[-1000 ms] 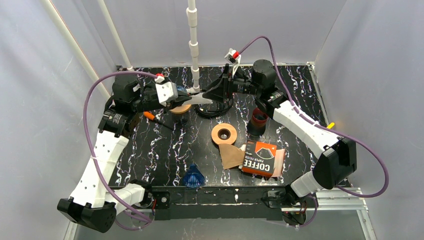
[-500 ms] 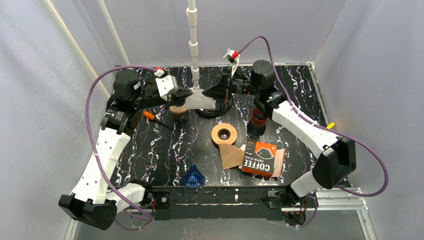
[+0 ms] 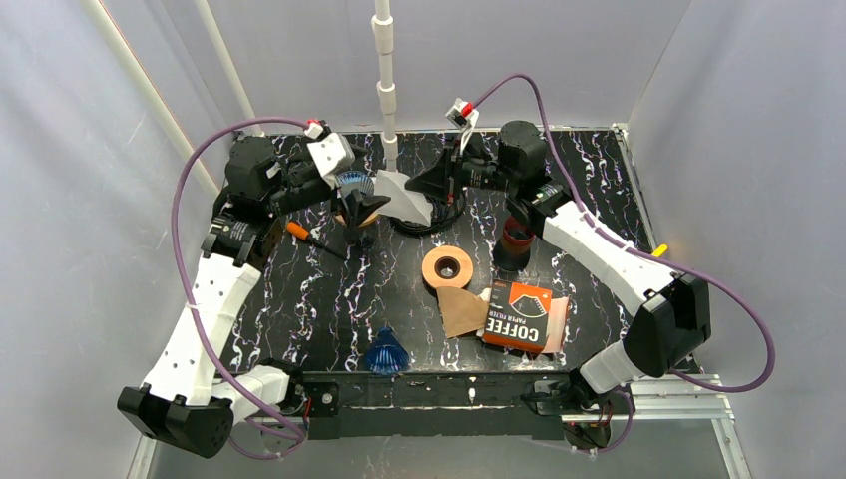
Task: Place the coffee filter in the dripper
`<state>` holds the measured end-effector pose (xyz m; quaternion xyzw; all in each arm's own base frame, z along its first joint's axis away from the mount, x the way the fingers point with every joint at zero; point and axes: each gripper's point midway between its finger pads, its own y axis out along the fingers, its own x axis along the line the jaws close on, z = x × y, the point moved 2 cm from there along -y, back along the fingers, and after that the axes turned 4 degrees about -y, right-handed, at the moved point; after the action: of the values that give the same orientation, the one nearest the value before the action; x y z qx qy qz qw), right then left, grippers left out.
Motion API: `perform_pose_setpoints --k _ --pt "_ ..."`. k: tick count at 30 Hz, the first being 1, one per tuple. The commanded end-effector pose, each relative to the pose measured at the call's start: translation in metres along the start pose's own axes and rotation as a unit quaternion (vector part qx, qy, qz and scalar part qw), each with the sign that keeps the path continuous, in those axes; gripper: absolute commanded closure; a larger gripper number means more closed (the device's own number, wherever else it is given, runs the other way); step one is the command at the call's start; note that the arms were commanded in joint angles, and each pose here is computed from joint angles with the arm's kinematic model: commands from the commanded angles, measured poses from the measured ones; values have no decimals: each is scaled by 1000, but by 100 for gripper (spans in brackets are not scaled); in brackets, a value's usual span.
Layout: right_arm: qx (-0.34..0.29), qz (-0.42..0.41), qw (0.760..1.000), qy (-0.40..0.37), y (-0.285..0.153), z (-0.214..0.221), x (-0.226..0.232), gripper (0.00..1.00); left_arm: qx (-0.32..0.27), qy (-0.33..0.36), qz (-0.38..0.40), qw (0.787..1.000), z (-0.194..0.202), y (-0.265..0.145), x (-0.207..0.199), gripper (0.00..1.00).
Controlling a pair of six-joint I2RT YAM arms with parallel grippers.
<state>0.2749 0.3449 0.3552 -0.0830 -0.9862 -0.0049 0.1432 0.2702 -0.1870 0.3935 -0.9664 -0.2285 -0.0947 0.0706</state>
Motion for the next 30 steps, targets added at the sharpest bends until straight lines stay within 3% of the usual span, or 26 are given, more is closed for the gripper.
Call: perform_pose_setpoints --k 1,10,20,30 --pt "-15 70 997 -29 -9 -16 -10 99 -6 -40 -58 998 -8 -2 17 2" --pt "5 188 982 -21 -22 -17 -41 99 8 -171 -190 967 11 -13 41 2" --pt "42 216 976 5 -17 -9 -56 99 131 -266 -200 934 49 -22 28 2" --pt "57 208 976 28 6 -8 -59 99 222 -362 -278 862 76 -36 34 2"
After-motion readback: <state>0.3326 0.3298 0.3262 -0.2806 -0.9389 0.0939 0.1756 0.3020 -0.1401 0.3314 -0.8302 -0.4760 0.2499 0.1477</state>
